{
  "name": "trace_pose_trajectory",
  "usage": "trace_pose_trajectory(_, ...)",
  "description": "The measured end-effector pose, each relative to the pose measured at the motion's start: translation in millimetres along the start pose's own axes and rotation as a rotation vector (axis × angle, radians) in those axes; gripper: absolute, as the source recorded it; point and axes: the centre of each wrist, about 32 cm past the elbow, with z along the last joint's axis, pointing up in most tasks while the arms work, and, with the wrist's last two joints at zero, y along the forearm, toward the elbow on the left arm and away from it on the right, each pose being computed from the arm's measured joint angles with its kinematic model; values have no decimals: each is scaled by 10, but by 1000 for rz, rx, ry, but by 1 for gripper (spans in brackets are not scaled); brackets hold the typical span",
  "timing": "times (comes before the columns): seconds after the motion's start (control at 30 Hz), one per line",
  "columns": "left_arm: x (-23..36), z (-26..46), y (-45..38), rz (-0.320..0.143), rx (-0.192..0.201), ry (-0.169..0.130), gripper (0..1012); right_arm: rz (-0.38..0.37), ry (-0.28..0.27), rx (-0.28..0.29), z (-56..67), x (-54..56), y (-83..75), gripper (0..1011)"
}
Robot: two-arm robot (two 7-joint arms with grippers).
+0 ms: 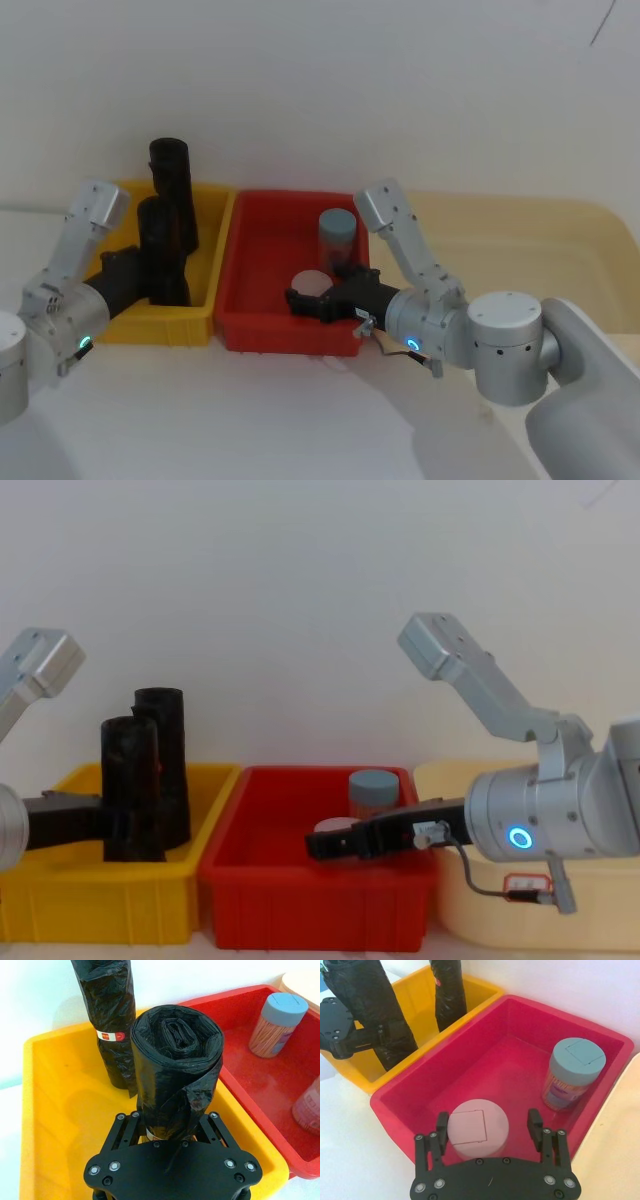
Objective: Pick up the garbage bag with the one hand and transfer it to the other hand.
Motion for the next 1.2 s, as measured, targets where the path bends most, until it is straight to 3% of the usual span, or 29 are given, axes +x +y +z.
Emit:
trace_pose_trajectory(0.13, 0, 0, 0, 0, 0, 0, 401, 0, 0, -1, -3, 4, 1, 886)
trace_pose_trajectory(0.27, 0, 0, 0, 0, 0, 0, 401, 0, 0, -3, -6, 7, 3, 745)
trace_pose_trajectory(0.43, 0, 0, 0, 0, 0, 0, 401, 0, 0, -3, -7, 10, 4, 659)
trace_pose_trajectory(0.8, 0, 0, 0, 0, 0, 0, 401, -3, -2, 7, 7, 14, -13, 659)
trace_pose_trajectory(1.2, 0, 0, 0, 0, 0, 0, 401, -67, -16, 118, 141, 49, -245, 659)
